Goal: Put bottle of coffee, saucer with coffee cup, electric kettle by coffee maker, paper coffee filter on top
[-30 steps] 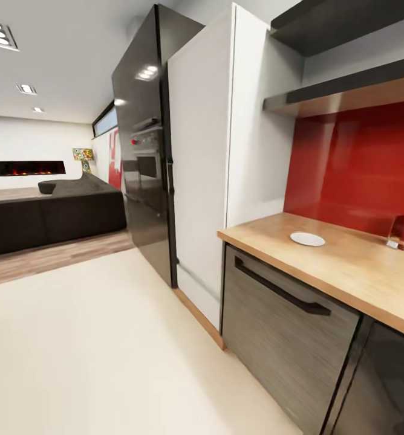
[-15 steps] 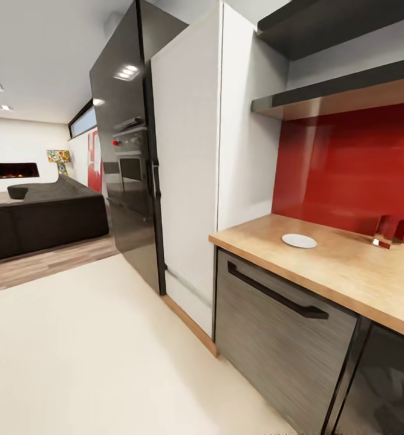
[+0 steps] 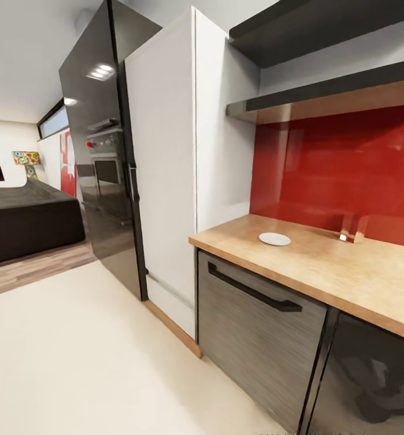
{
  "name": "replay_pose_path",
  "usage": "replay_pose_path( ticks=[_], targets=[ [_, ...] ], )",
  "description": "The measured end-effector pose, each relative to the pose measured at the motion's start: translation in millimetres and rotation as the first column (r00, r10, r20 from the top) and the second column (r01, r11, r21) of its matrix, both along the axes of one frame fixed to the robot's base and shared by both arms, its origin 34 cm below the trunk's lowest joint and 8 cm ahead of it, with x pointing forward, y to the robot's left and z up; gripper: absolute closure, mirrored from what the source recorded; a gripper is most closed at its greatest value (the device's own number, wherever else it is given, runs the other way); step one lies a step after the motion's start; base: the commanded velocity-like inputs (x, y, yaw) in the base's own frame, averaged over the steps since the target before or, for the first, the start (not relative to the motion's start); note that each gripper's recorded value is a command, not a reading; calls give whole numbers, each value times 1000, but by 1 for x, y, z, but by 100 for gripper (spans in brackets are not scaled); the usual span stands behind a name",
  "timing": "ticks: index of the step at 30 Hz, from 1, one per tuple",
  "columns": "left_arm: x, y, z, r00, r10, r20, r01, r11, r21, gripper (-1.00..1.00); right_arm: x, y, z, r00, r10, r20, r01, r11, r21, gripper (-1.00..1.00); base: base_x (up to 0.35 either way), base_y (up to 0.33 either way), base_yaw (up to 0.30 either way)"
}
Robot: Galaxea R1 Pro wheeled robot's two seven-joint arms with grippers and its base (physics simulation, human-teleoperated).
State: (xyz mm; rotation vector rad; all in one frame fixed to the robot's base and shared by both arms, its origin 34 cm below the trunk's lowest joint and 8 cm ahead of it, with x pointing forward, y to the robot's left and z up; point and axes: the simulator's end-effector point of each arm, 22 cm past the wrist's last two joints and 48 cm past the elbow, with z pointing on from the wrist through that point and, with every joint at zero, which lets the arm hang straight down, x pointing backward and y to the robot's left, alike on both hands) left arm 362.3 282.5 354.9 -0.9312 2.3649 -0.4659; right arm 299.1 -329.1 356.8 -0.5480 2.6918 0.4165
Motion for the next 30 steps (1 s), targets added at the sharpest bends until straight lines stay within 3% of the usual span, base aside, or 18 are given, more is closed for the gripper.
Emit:
replay_pose_path(
  ticks=[20,30],
  targets=[
    [4,0,3,1000,0,14,0,1000,0,-100,0,7,1,1000,1,4,-1,1000,16,-100,4,7,-212],
    [5,0,4,1000,1,15,-1,1000,1,-100,0,8,1,1000,1,3,-1,1000,18,-100,149,238,-22]
  ],
)
